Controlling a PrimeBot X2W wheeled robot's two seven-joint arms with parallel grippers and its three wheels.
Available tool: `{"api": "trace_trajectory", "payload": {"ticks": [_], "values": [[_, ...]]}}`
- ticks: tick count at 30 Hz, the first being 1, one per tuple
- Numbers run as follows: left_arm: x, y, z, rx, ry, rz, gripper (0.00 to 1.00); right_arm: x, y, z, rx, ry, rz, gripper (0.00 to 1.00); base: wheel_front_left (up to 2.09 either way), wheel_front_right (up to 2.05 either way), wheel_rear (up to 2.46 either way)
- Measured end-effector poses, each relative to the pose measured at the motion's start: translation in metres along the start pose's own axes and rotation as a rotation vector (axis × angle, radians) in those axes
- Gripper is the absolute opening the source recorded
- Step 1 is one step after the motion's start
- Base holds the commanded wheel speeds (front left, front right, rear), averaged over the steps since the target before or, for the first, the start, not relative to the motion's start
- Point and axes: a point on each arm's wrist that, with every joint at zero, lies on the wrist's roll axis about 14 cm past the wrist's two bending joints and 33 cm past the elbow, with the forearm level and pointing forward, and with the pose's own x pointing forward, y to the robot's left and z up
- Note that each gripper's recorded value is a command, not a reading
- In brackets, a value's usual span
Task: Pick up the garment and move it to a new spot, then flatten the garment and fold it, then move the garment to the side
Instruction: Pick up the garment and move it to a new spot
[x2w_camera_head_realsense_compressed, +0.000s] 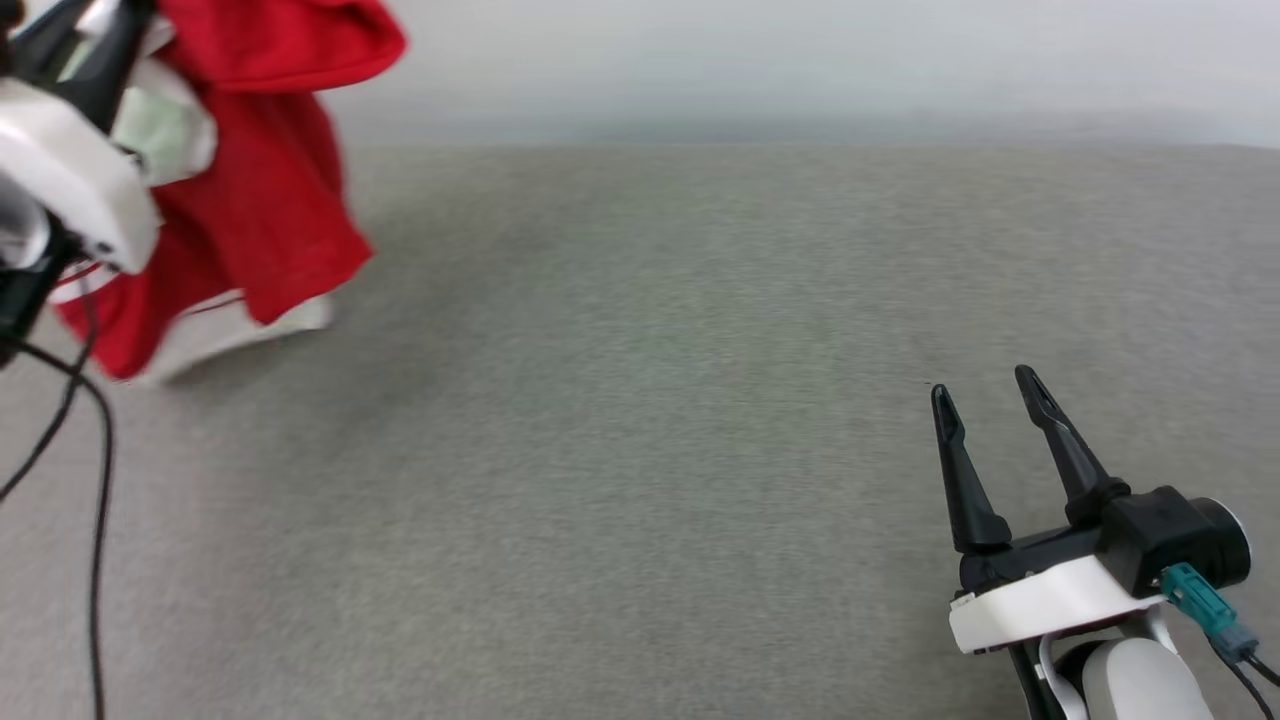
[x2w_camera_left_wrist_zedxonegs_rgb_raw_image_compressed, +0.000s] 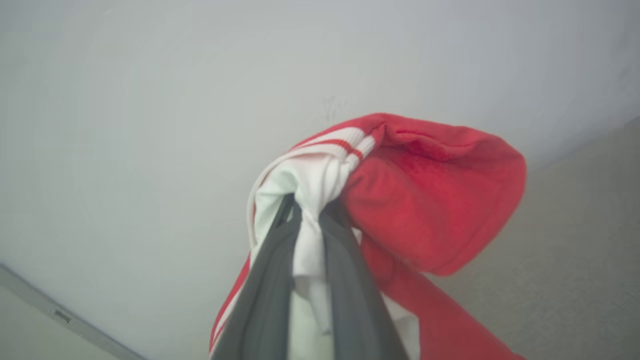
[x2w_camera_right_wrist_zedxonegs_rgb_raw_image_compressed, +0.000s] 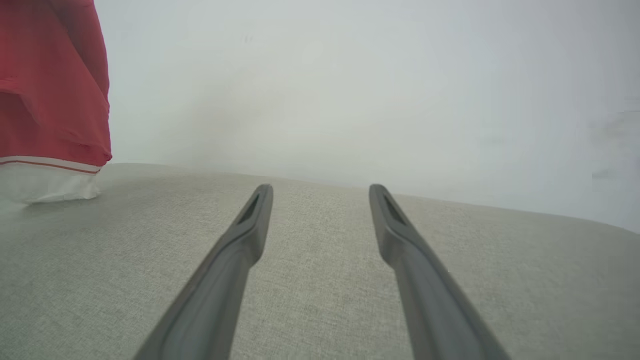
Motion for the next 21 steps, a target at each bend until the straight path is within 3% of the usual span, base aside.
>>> {"api": "trace_trajectory", "payload": {"ticks": [4,11,14,17,21], "values": [[0.020,-0.033,0.028,0.008,-0.084,-0.074,0.00,-0.010,-0.017,0.007,-0.009,-0.012,-0.052,1.00,0.00,0.00,0.00],[0.057,-0.124,0.092,-0.036,-0.310,-0.261,0.00,-0.036,-0.054,0.016,-0.027,-0.019,-0.176,1.00,0.00,0.00,0.00],[0.064,-0.156,0.100,-0.038,-0.370,-0.331,0.00,-0.046,-0.067,0.017,-0.034,-0.014,-0.220,1.00,0.00,0.00,0.00],[0.065,-0.189,0.090,-0.078,-0.396,-0.416,0.00,-0.053,-0.079,0.016,-0.042,-0.005,-0.258,1.00,0.00,0.00,0.00],[0.050,-0.232,0.022,-0.127,-0.255,-0.527,0.00,-0.055,-0.085,0.008,-0.046,0.021,-0.278,1.00,0.00,0.00,0.00]]}}
